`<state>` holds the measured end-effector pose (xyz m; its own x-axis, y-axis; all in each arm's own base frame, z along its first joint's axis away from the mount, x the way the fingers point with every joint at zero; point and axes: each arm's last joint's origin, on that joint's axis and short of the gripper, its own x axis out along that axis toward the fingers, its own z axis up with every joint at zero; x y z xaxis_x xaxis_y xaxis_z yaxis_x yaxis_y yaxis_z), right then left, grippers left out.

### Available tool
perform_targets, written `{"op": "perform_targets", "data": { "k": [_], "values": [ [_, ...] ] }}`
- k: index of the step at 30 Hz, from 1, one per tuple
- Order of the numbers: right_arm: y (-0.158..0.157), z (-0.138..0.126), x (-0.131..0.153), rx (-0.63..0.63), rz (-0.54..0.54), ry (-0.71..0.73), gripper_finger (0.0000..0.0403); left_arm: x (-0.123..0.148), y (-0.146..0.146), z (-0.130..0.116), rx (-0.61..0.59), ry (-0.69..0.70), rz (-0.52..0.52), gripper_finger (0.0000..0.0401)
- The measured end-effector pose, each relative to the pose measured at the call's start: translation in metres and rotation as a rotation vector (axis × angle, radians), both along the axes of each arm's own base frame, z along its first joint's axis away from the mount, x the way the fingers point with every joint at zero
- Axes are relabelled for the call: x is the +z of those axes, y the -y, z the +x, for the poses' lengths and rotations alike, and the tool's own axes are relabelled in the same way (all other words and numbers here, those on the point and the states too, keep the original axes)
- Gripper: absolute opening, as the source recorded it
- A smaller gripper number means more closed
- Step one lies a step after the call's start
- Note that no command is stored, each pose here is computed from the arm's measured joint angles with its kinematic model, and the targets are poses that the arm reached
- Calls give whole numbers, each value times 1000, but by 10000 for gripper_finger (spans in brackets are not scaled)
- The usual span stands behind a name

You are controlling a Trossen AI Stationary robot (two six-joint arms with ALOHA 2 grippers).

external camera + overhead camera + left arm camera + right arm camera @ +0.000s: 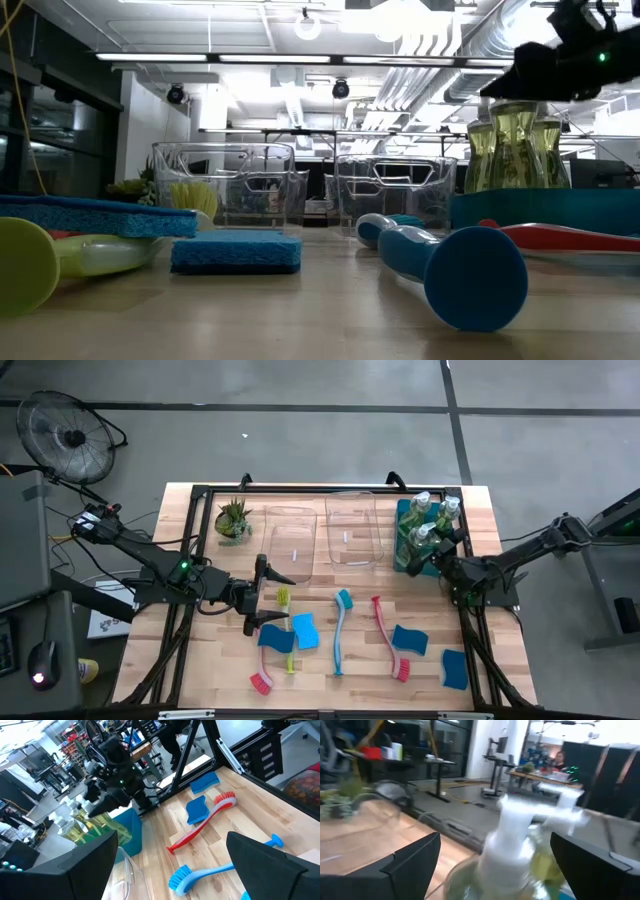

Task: Pick & Place Kitchen Sink Supplies
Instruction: Put the green dishwashing liquid dispenser into the blue bin, then put the right red dishwashing brush into the right transparent bin

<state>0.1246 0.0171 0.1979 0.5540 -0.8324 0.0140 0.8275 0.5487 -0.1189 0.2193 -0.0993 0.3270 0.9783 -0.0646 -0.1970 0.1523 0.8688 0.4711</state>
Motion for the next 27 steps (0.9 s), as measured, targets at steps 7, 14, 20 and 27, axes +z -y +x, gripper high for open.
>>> {"op": "perform_targets", "data": {
  "k": [7, 14, 20, 27],
  "values": [
    [1, -1, 32, -194, -41, -95, 372, 0, 0, 0, -2, -1, -3, 366],
    [-2, -2, 75, -196, -30, -86, 371, 0, 0, 0, -2, -1, -3, 366],
    [-12, -8, 115, -98, 27, 17, 371, 0, 0, 0, -3, -1, -3, 366],
    [-33, -19, 152, 105, 93, 101, 369, 0, 0, 0, -5, -1, -4, 366]
  ]
}}
